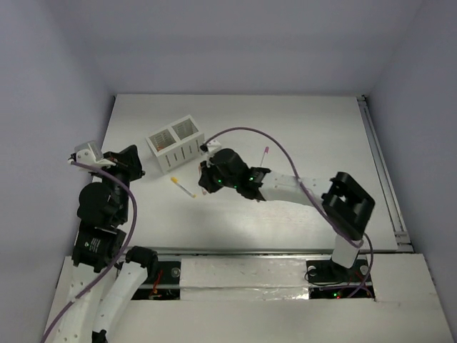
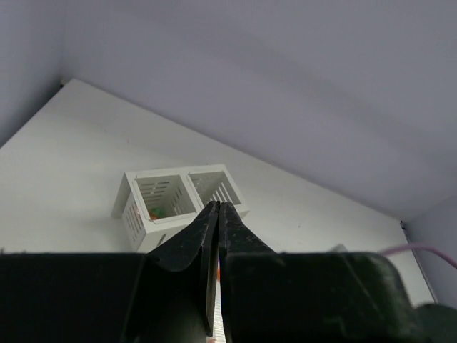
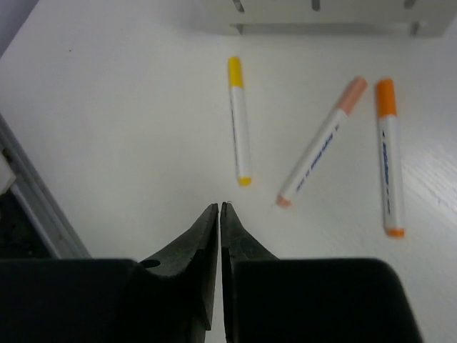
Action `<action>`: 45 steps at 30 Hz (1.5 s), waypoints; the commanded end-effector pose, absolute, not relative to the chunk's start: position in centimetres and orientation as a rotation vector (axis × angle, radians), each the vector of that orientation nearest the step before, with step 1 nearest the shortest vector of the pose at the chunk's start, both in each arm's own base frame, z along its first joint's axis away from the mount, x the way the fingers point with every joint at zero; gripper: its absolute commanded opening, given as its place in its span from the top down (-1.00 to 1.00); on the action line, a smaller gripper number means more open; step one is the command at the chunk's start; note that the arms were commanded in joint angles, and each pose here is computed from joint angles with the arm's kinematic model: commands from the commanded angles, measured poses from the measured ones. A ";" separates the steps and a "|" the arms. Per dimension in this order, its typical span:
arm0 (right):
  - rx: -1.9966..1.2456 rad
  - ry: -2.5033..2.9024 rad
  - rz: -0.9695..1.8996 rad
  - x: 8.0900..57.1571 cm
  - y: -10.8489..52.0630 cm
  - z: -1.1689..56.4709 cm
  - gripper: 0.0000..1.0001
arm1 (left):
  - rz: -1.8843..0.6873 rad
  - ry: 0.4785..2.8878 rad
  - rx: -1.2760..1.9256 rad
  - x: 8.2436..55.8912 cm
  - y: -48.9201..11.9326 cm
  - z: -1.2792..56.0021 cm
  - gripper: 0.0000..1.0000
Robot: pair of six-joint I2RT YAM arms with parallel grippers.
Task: Sort the stationery into containers
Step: Pick up the pen from the center of the board.
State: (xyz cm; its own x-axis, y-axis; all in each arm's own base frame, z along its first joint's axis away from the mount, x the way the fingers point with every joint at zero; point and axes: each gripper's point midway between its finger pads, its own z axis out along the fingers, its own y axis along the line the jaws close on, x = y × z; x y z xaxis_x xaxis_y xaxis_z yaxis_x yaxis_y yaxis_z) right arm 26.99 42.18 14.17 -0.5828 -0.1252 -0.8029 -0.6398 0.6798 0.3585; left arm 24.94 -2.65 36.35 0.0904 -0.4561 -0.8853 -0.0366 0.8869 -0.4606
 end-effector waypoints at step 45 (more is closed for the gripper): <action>-0.813 2.000 0.527 31.7 53.8 11.1 1.00 | -0.338 1.391 -0.358 22.1 -2.2 34.9 0.71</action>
